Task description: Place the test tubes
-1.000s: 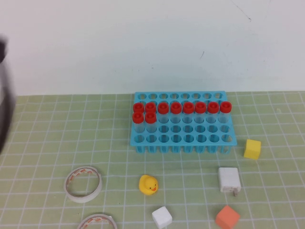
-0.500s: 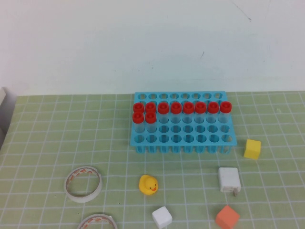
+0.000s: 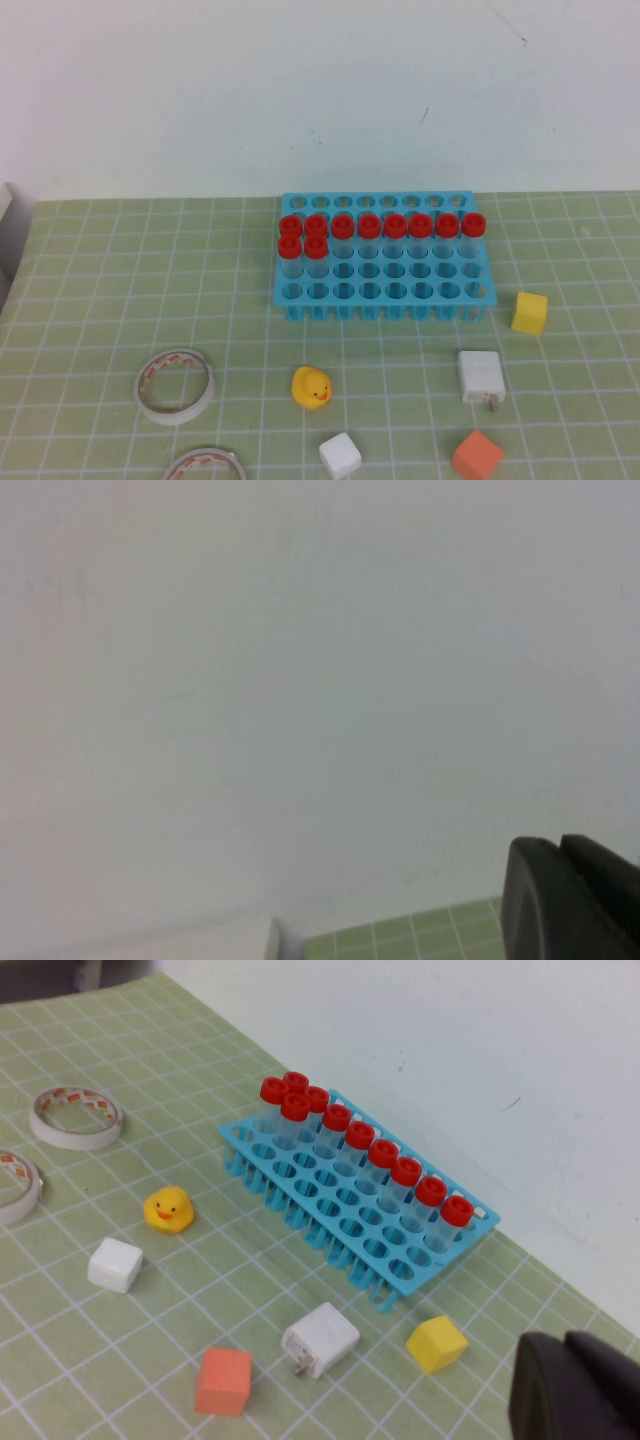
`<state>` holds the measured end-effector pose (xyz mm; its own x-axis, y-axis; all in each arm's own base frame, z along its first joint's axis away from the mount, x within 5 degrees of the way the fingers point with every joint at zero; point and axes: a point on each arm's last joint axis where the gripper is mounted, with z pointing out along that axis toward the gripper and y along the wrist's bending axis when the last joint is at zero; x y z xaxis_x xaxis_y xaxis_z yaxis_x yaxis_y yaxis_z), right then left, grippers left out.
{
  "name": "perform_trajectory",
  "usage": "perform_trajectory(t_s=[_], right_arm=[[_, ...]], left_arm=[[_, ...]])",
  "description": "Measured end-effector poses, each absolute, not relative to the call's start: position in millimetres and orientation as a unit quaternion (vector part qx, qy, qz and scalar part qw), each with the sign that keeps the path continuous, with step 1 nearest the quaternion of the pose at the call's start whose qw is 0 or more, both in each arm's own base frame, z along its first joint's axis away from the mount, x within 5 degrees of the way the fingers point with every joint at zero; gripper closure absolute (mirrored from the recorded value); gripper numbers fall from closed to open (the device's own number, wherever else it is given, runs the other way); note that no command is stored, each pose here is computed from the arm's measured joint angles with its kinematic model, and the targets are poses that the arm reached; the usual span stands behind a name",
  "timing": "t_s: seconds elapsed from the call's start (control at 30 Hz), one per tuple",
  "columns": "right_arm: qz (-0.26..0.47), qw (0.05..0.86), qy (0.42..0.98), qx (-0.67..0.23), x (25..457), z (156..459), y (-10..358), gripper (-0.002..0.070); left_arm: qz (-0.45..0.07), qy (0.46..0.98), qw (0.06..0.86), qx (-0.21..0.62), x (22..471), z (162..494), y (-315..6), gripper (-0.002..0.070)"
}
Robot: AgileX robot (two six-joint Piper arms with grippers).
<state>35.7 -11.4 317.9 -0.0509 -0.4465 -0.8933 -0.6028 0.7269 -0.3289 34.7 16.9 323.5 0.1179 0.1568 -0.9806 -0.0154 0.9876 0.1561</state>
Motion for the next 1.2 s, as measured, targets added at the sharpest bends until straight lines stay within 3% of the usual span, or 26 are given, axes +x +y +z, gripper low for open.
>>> perform_trajectory(t_s=[0.33,1.2], right_arm=[[0.067,0.585,0.722,-0.363,35.7,317.9,-11.4,0.0678],[0.067,0.585,0.722,-0.363,35.7,317.9,-11.4,0.0678]], left_arm=[[0.026,0.658,0.746,0.104,48.6,291.1,1.7,0.0675],[0.025,0.657,0.746,0.106,48.9,290.2,1.3,0.0675]])
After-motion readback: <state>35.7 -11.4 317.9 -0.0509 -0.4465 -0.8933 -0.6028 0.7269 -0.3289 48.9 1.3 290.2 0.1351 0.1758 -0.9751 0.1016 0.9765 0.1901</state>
